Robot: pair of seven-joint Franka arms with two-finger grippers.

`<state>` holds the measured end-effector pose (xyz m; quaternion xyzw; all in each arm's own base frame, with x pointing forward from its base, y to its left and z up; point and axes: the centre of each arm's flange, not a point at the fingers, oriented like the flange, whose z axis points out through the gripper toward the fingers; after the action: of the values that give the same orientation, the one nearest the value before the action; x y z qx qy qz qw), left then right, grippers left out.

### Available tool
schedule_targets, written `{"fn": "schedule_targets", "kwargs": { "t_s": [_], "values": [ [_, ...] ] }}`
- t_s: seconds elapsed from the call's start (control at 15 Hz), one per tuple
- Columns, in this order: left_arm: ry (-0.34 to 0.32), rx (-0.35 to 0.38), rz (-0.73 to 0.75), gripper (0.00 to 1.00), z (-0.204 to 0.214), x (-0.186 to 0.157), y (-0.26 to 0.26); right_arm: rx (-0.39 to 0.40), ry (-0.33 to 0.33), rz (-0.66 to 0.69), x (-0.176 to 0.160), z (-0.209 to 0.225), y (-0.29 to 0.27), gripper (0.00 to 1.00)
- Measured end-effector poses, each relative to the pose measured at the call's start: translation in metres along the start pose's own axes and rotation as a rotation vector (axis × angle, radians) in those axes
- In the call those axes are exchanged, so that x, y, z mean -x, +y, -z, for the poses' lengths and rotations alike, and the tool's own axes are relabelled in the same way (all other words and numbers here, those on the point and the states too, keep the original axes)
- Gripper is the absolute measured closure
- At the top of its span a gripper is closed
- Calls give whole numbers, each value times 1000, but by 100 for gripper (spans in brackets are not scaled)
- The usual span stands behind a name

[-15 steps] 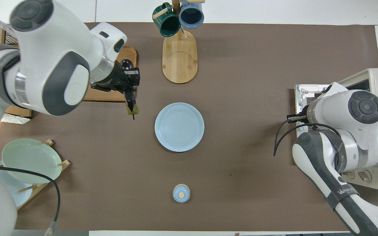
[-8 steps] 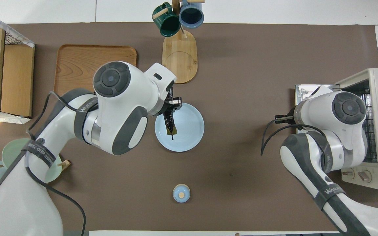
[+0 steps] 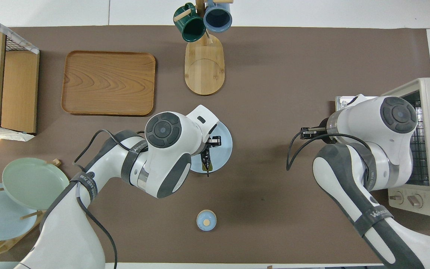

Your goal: Put eggplant into oven

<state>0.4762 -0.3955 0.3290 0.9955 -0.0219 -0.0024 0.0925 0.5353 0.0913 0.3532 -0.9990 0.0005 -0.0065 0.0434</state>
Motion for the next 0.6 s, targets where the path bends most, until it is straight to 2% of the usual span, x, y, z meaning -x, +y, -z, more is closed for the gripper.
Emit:
{"fn": "schedule_targets", "kwargs": {
  "t_s": [0.27,0.33,0.4,0.6],
  "values": [
    [-2,-4,1,65,-3,0,-2,-4,3,43,-7,16,-13,3],
    [-1,-4,1,65,-3,-1,-4,-5,3,44,-9,19,-14,0],
    [0,-5,1,59,-2,-2,-5,-5,4,45,-9,21,-14,0],
    [7,-4,22,27,10,-14,-18,-5,4,61,-8,20,-21,0]
  ]
}}
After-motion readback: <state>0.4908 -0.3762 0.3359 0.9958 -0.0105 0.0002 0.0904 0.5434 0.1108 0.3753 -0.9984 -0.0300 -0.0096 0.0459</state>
